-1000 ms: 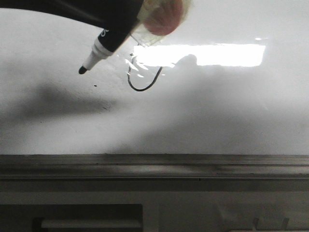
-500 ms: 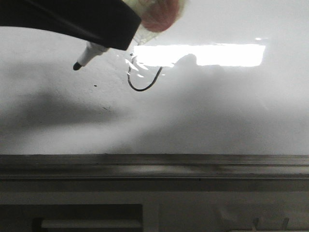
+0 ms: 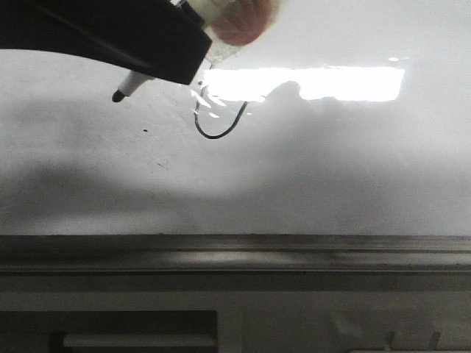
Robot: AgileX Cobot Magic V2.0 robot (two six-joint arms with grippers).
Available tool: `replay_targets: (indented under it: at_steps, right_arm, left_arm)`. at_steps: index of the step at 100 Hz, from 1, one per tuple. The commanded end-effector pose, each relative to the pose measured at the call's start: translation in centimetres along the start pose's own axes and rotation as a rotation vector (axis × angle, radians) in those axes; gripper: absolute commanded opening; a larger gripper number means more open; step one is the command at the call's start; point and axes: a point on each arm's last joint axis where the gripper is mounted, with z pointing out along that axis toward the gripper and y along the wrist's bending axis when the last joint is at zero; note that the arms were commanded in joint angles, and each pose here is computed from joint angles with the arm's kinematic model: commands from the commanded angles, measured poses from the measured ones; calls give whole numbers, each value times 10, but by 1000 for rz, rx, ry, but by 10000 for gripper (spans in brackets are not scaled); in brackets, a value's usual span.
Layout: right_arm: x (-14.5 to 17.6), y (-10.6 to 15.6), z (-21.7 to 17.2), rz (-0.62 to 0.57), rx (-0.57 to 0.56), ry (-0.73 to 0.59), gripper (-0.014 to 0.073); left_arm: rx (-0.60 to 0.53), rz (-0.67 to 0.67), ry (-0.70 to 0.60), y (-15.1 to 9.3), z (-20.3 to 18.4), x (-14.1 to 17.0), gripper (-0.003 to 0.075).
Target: Write number 6 on whiteboard
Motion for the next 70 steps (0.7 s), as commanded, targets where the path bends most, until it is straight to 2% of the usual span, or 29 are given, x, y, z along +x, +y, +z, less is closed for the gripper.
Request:
replay_targets:
  at_steps: [1, 6, 15, 22, 28, 34, 39, 56, 70]
  right_arm:
    - [-14, 4, -9, -3, -1, -86, -44]
    - [-14, 4, -9, -3, -1, -86, -40]
    - [-14, 4, -9, -3, -2, -84, 15]
    - [-14, 4, -9, -3, 0, -86, 120]
    - [-15, 4, -9, -3, 6, -94, 256]
    - [-16, 2, -9, -1, 18, -107, 355]
    - [-17, 1, -12, 0, 33, -124, 408]
    - [-18, -12, -33, -3, 149, -185, 424]
    - [-12, -24, -56, 27, 260, -230, 424]
  left_arm:
    - [-14, -13, -71, -1, -6, -16, 17]
    - [-14, -13, -70, -1, -6, -16, -20]
    - [-14, -11, -69, -1, -6, -16, -20]
    - [-14, -11, -69, -1, -6, -16, -20]
    - [-14, -13, -69, -1, -6, -16, -20]
    - [-20, -25, -62, 0, -6, -15, -20]
    - [-37, -34, -51, 1, -6, -14, -20]
    - [-175, -104, -61, 4, -17, -9, -20]
    - [-390, -251, -185, 7, -37, 0, -20]
